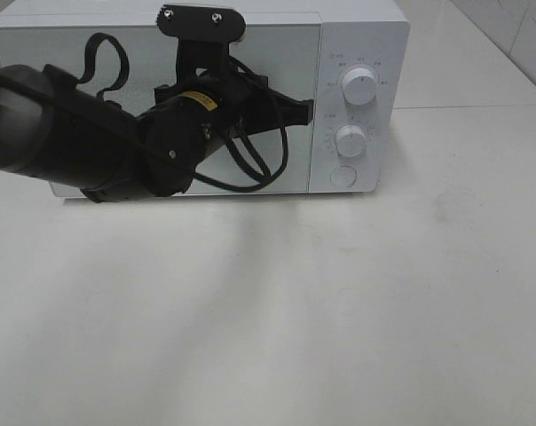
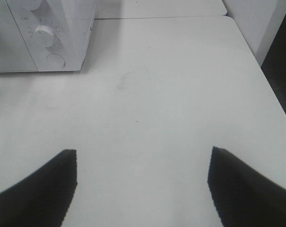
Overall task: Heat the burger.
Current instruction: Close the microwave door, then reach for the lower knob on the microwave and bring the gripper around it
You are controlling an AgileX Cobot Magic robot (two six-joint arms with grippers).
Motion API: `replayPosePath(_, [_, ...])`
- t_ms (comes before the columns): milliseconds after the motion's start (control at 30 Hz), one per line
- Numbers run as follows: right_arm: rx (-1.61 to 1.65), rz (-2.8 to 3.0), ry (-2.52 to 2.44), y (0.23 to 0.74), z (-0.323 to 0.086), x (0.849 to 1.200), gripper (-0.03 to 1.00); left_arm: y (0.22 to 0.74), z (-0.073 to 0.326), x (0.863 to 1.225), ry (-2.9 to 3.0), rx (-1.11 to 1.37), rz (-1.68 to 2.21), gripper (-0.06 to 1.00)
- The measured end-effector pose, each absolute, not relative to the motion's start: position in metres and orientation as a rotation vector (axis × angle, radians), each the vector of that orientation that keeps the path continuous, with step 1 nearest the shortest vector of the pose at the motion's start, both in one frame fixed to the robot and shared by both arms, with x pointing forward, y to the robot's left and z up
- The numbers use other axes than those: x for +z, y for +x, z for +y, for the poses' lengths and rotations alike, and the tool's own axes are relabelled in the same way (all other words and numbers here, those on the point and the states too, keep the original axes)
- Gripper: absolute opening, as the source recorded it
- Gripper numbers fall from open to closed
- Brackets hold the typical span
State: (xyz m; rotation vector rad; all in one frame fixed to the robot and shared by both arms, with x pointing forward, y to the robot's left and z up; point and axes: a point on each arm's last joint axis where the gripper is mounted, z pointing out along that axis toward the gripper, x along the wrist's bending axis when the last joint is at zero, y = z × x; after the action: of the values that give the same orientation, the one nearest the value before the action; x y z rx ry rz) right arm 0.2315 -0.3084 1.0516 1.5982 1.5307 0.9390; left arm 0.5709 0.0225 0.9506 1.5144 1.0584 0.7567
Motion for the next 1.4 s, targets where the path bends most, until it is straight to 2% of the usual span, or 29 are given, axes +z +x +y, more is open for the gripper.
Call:
replayPosePath(433, [0.938, 1.529, 1.599, 0.231, -0.308, 1.052, 0.75, 0.573, 0.013, 0.954, 1.598, 0.653, 1.090, 0.00])
replayPosePath(600, [0.939, 1.529, 1.600, 0.231, -0.308, 1.052, 0.75, 0.568, 0.015, 0.956, 1.689, 0.542, 1.137, 0.00])
replayPosePath(667, [0.939, 1.529, 1.600, 0.231, -0.308, 1.052, 0.75, 0.559, 0.013, 0.957, 1.790, 0.433, 1.151, 0.13])
replayPosePath(700, [0.939, 1.529, 1.600, 0.231, -0.308, 1.052, 0.75, 0.559, 0.013, 0.957, 1.790, 0.433, 1.151, 0.13])
replayPosePath(733, [0.939, 1.529, 1.600, 0.231, -0.308, 1.052, 0.75, 0.551, 0.013, 0.958, 1.863, 0.350, 1.159, 0.32])
replayPosePath(767, [0.939, 1.529, 1.600, 0.231, -0.308, 1.052, 0.75, 0.551, 0.013, 0.958, 1.863, 0.350, 1.159, 0.32])
replayPosePath(800, [0.939, 1.529, 1.600, 0.231, -0.308, 1.052, 0.75, 0.547, 0.013, 0.958, 1.901, 0.308, 1.162, 0.44])
replayPosePath(833, [0.939, 1.529, 1.600, 0.231, -0.308, 1.052, 0.75, 0.540, 0.012, 0.957, 1.967, 0.233, 1.167, 0.67])
replayPosePath(867, [0.939, 1.529, 1.600, 0.231, -0.308, 1.052, 0.75, 0.540, 0.012, 0.957, 1.967, 0.233, 1.167, 0.67])
replayPosePath(933, [0.939, 1.529, 1.600, 0.231, -0.308, 1.052, 0.75, 0.529, 0.013, 0.957, 2.064, 0.120, 1.173, 0.91])
replayPosePath(1033, [0.939, 1.529, 1.600, 0.231, -0.308, 1.052, 0.75, 0.520, 0.015, 0.962, 2.131, 0.038, 1.163, 0.97])
replayPosePath(1267, [0.939, 1.529, 1.600, 0.231, -0.308, 1.052, 0.75, 0.507, 0.030, 0.982, 2.263, -0.038, 1.100, 0.99])
replayPosePath(1400, [0.939, 1.529, 1.600, 0.231, -0.308, 1.052, 0.75, 0.509, 0.058, 0.998, 2.295, -0.131, 1.185, 0.99])
